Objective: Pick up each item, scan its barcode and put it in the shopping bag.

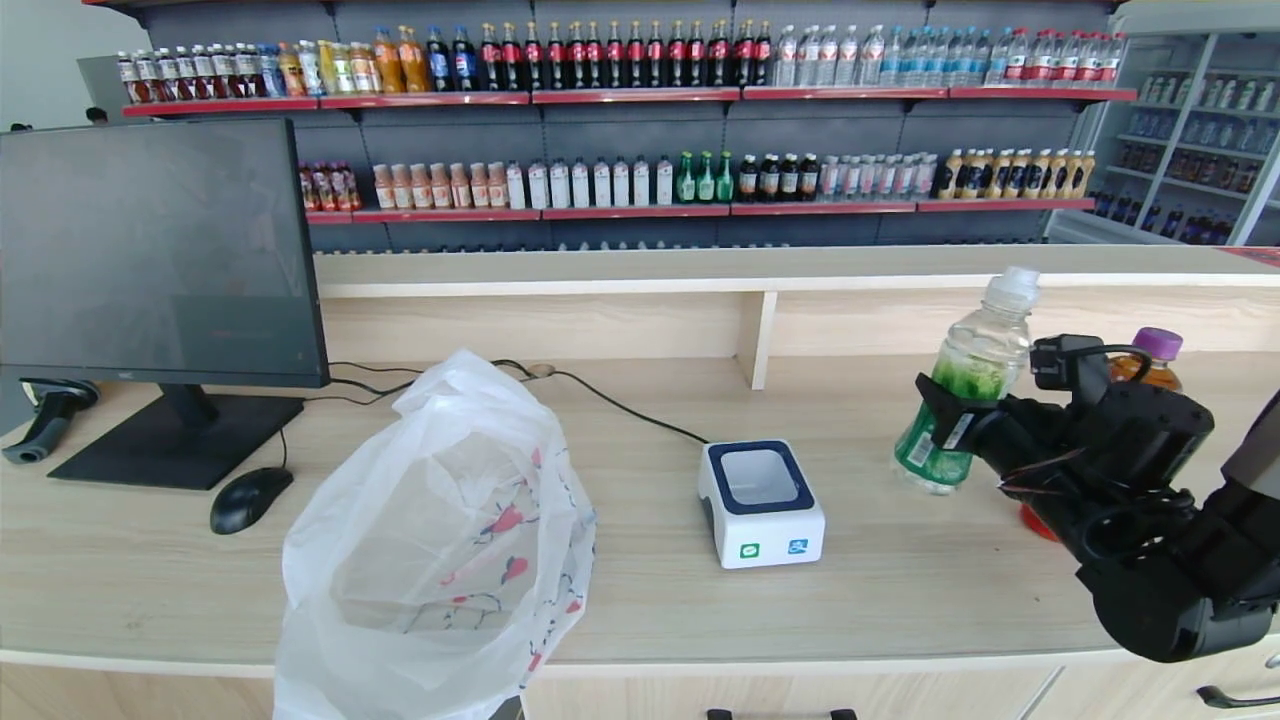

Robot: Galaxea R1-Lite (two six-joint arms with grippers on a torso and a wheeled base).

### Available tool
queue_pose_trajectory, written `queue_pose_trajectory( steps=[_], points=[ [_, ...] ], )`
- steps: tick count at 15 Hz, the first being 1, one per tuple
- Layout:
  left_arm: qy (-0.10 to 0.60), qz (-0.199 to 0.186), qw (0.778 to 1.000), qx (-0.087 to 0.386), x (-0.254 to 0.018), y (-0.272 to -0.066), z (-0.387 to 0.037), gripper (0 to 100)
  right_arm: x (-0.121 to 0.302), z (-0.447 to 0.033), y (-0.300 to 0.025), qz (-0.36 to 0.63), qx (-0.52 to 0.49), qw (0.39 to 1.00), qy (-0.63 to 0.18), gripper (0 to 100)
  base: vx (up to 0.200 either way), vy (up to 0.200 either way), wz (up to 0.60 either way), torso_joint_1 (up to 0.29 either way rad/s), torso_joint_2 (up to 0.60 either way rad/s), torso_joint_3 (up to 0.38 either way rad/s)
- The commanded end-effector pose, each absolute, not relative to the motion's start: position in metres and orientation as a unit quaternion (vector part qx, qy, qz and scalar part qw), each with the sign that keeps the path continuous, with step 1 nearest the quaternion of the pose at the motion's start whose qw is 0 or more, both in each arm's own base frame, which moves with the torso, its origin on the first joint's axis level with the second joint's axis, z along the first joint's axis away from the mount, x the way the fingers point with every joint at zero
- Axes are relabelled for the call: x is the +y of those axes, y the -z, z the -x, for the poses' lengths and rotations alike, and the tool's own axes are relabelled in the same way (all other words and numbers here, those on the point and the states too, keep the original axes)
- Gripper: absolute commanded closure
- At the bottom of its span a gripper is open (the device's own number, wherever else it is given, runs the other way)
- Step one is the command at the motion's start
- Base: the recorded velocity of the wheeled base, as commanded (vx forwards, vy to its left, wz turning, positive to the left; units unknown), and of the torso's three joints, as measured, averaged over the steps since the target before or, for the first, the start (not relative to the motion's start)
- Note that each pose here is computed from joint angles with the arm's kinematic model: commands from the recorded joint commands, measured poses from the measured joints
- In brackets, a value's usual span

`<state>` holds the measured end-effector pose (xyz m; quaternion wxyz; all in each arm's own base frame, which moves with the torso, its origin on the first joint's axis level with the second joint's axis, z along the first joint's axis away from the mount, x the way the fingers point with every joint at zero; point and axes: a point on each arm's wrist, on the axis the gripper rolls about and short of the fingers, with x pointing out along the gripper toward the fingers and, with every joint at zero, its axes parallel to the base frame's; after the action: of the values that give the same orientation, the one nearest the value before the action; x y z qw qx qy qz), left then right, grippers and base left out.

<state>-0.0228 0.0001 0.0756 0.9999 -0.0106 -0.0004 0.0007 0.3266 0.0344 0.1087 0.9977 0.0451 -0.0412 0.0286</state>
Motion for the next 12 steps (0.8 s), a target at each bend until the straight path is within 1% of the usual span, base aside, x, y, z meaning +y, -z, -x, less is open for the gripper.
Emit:
queue_pose_trajectory(
  steps=[1, 6, 10, 12],
  points=[
    [-0.001, 0.011, 1.0, -0.001, 0.0, -0.076, 0.023, 0, 0.033, -0.315, -0.123, -0.046, -0.058, 0.997, -0.028, 100, 0.0, 0.0, 0.0, 0.0, 0.0, 0.0],
    [-0.002, 0.012, 1.0, -0.001, 0.0, -0.076, 0.023, 0, 0.032, -0.291, -0.137, -0.026, -0.067, 0.996, -0.048, 100, 0.0, 0.0, 0.0, 0.0, 0.0, 0.0],
    [-0.001, 0.012, 1.0, -0.001, 0.0, -0.076, 0.023, 0, 0.053, -0.245, -0.15, -0.025, -0.073, 0.992, -0.1, 100, 0.0, 0.0, 0.0, 0.0, 0.0, 0.0],
    [-0.001, 0.011, 1.0, -0.001, 0.0, -0.076, 0.023, 0, 0.055, -0.224, -0.156, -0.026, -0.08, 0.99, -0.113, 100, 0.0, 0.0, 0.0, 0.0, 0.0, 0.0]
  ],
)
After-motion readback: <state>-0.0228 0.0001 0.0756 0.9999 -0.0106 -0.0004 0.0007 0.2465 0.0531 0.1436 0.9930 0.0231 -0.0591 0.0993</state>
